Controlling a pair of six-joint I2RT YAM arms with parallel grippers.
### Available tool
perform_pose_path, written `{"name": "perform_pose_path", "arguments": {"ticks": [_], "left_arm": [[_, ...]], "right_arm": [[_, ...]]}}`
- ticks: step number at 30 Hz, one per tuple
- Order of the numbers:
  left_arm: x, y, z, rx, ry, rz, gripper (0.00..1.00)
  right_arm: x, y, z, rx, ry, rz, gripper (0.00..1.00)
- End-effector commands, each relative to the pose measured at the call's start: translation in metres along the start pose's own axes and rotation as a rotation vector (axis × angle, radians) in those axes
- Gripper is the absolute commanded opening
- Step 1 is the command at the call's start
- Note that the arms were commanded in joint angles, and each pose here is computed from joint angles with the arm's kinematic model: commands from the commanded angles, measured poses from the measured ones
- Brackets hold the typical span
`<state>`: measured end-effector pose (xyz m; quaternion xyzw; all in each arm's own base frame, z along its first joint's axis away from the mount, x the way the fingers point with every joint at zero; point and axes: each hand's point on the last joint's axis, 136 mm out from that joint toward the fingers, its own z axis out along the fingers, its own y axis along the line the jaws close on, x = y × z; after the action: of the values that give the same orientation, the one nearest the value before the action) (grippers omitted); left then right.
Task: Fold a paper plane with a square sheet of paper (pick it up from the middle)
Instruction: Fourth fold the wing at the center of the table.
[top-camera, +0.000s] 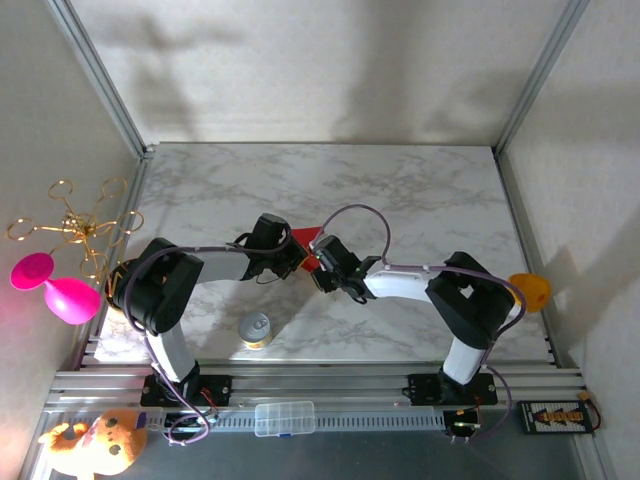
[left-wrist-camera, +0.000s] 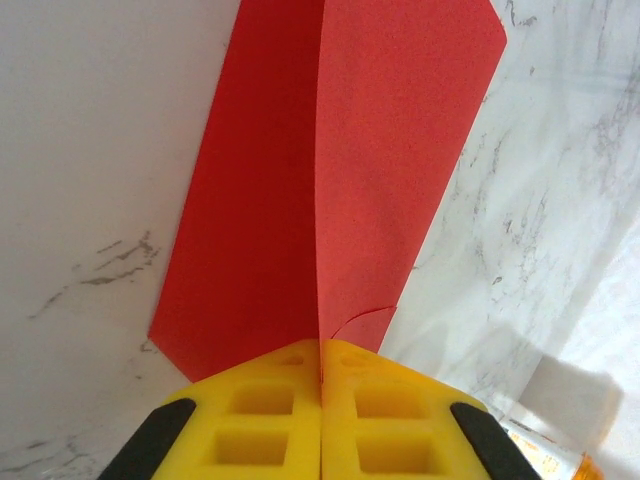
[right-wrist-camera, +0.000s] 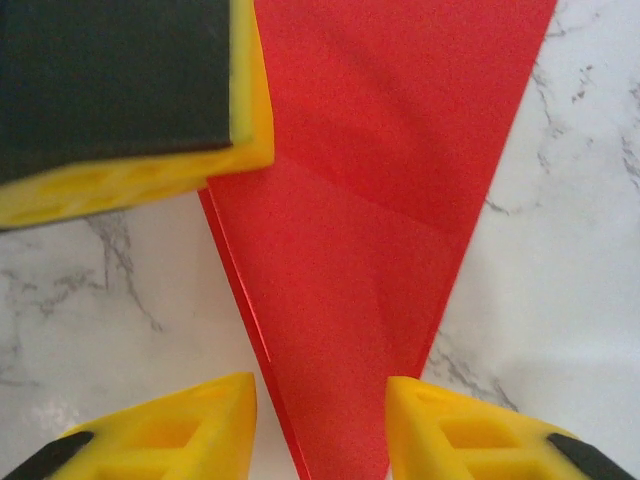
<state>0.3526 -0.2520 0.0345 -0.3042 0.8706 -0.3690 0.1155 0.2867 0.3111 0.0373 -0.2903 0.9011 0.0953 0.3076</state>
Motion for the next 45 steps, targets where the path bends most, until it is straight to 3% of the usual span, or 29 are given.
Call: {"name": "perform_pose_path", "arguments": {"ticks": [1,16,38,45], "left_arm": [[0.000,-0.012,-0.003,0.020,-0.010,-0.005,0.07],[0.000,-0.014,-0.005,0.021,-0.010,0.000,0.09],[-0.025,-0.012,-0.022,0.010,-0.059,0.002,0.29],[-0.037,-0.017,-0.039,0.025,-0.121,0.000,0.34]], "right_arm": [[0.000,-0.002,0.005,0.038,0.024,-0.014,0.37],[0.013,-0.005,0.010,0.055,0.064,0.000,0.25],[0.028,0.001,0.015,-0.010,0.089,0.006,0.21],[0.026,0.004,0.015,-0.079,0.089,0.037,0.17]]}}
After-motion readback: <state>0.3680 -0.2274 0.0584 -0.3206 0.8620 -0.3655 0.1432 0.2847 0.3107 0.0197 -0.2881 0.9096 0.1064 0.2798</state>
